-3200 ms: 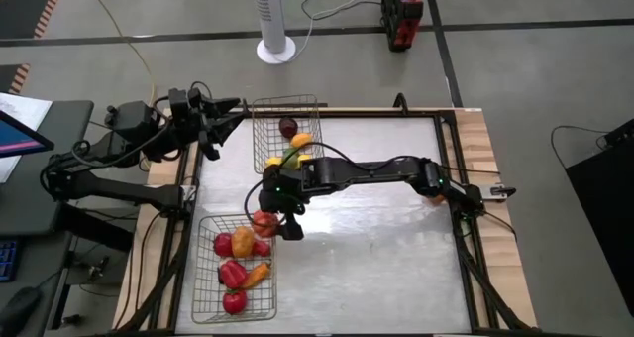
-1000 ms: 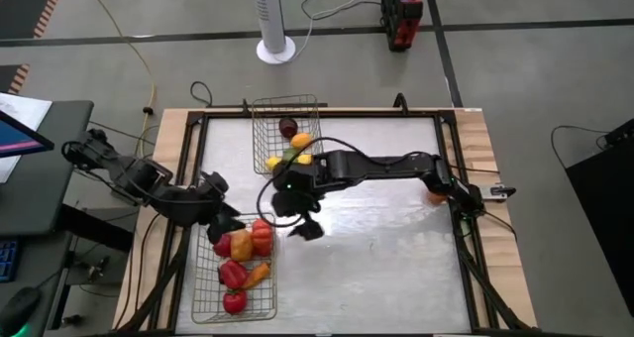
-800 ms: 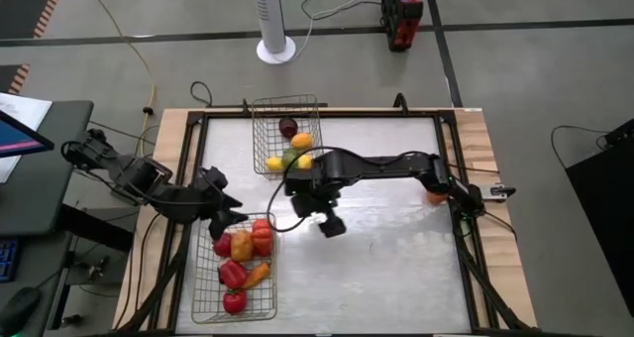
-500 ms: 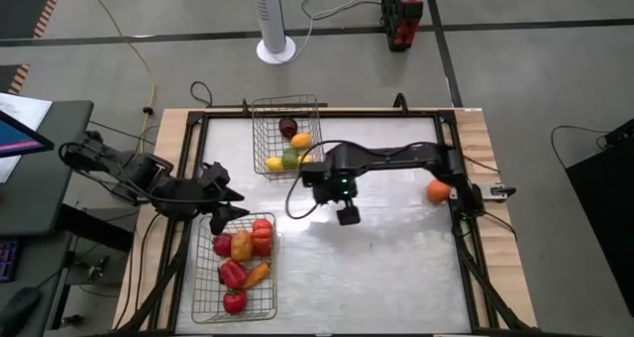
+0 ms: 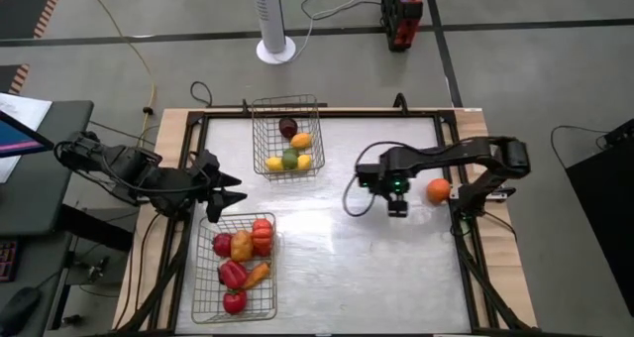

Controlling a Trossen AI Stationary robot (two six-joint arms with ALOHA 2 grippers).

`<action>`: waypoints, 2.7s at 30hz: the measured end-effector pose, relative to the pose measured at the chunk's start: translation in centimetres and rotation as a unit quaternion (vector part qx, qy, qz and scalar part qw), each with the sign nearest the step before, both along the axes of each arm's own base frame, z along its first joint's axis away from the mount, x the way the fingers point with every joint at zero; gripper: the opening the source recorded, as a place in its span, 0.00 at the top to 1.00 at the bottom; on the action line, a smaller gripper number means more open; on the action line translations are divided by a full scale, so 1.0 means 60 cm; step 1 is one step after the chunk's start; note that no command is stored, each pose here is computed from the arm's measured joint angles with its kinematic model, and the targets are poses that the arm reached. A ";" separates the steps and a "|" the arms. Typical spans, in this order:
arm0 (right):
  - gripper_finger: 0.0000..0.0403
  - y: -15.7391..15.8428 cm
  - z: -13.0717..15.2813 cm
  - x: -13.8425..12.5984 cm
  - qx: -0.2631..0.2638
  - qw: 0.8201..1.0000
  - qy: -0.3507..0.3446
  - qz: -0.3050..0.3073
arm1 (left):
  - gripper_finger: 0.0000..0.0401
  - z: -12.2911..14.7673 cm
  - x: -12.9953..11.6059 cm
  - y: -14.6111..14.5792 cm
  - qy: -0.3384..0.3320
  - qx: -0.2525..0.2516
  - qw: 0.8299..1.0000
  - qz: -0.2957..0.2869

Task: Sort produce into baskets
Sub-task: Put the orange into the top wire basket

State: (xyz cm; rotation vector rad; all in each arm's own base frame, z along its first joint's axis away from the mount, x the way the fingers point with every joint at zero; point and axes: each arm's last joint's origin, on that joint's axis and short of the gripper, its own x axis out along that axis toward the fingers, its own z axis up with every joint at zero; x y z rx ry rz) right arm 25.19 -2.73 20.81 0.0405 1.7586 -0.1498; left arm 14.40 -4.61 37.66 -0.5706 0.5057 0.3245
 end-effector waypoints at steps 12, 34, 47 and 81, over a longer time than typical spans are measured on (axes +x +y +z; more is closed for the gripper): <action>0.02 -0.018 -0.047 -0.112 0.014 0.989 0.140 0.051 | 0.41 0.010 0.014 0.018 -0.036 -0.015 0.999 0.037; 0.07 -0.042 -0.120 -0.116 0.059 0.963 0.241 0.107 | 0.41 0.010 0.015 0.019 -0.033 -0.021 0.999 0.020; 0.19 -0.064 -0.064 -0.028 0.034 0.973 0.201 0.109 | 0.41 0.010 0.014 0.017 -0.030 -0.031 0.999 0.001; 0.03 -0.156 0.182 0.278 -0.053 0.846 -0.522 -0.095 | 0.41 0.035 -0.052 0.055 -0.140 0.098 0.981 0.088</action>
